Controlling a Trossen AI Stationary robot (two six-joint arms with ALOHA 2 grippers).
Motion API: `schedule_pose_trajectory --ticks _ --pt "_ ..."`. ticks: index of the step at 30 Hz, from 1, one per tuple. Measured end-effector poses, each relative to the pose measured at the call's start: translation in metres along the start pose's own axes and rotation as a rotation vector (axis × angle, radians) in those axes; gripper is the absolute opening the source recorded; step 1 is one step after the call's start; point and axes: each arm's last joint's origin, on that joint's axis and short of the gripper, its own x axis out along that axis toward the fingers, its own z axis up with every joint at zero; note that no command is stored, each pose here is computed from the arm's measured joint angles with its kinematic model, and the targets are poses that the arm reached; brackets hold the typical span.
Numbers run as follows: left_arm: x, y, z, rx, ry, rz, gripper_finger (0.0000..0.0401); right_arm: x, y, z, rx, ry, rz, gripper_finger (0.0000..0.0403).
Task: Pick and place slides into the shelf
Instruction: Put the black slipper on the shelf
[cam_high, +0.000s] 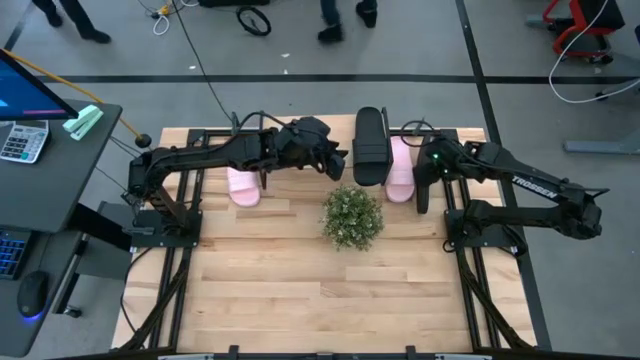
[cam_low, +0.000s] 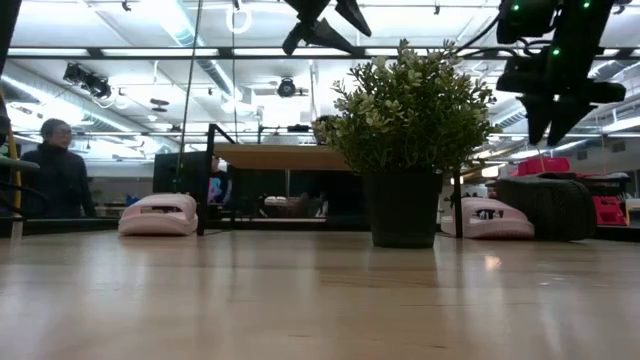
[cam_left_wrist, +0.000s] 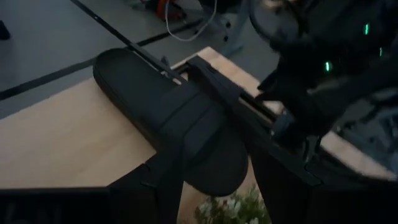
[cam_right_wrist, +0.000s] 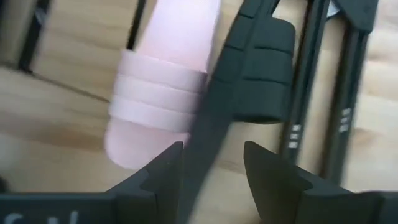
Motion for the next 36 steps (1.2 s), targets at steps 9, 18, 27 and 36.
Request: schedule_pose_trajectory --ticks 9,18,27,36 --pt "0.003 0.008 0.002 0.077 0.063 -0.086 0.0189 0.002 0.007 0.002 0.270 0.025 0.075 0.0175" --pt "0.003 0.008 0.001 0.158 0.070 -0.093 0.0192 0.012 0.018 0.001 0.271 0.087 0.038 0.0200" --pt "0.002 0.007 0.001 0.178 0.090 -0.138 0.0193 0.025 0.022 0.002 0.332 0.086 -0.101 0.0260" --pt "0.002 0.007 0.001 0.201 0.088 -0.139 0.0189 0.040 0.028 0.005 0.352 0.087 -0.195 0.0254"
